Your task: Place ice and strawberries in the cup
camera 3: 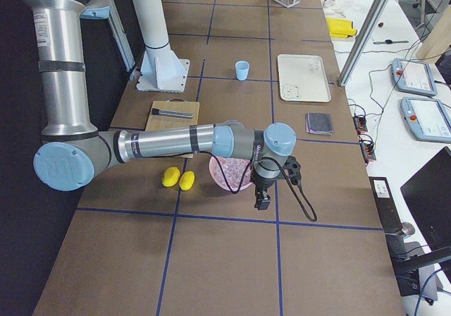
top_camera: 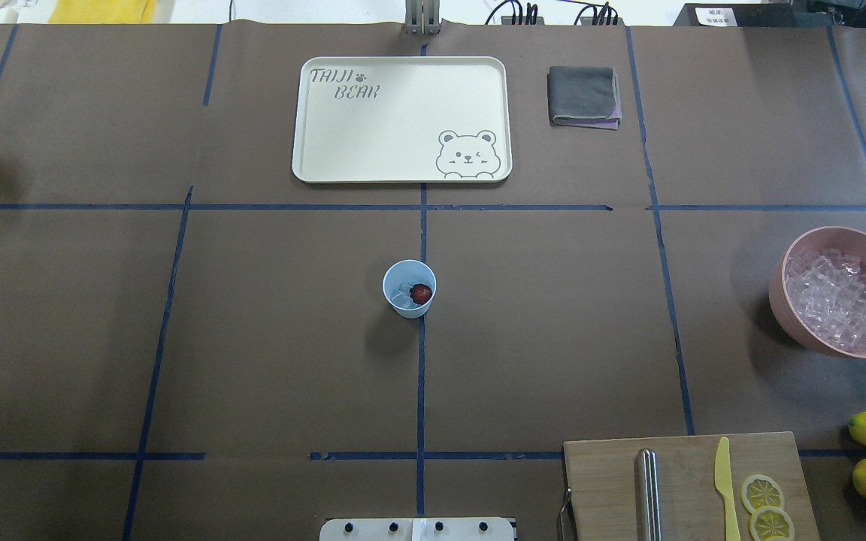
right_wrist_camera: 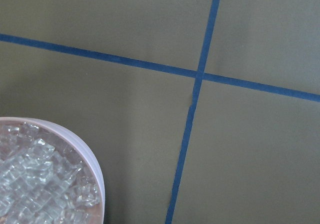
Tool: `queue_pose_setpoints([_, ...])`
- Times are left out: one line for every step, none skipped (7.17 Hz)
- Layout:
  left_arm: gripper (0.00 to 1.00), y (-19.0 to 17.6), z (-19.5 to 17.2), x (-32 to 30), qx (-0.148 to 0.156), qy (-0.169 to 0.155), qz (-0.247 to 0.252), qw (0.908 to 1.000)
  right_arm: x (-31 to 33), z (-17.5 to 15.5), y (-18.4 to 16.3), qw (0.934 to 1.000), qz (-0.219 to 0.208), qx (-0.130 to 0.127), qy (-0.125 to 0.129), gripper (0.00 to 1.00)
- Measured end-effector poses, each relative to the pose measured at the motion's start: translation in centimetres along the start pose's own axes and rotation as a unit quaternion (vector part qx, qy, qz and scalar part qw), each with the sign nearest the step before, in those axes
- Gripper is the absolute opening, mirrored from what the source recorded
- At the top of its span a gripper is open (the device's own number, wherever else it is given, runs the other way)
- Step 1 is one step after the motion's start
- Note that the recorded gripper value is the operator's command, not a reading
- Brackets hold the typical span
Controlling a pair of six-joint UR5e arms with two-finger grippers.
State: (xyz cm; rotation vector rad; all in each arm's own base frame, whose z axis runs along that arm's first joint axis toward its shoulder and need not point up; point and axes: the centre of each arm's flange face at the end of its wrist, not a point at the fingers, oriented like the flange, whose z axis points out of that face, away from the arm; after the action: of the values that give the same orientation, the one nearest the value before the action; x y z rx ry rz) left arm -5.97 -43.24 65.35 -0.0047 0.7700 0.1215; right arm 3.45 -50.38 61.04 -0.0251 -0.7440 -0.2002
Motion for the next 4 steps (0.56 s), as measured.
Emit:
queue_pose_setpoints([1.00,0.01,0.03,-0.03,0.000,0.000,0.000,1.0000,0.17,0.12,0.24,1.0000,0.004,-0.001,0.000,1.00])
queue_pose_setpoints([1.00,0.02,0.06,-0.06,-0.001,0.000,-0.001,1.0000,0.42,0.15,0.50,0.9999,0.015,-0.001,0.001,1.00])
queue_pose_setpoints([1.00,0.02,0.08,-0.08,-0.001,0.000,-0.001,1.0000,0.78,0.16,0.84,0.9995,0.033,-0.001,0.001,1.00])
queue_pose_setpoints([1.00,0.03,0.11,-0.12,-0.001,0.000,-0.001,1.0000,1.16,0.18,1.20,0.9988,0.050,-0.001,0.001,1.00])
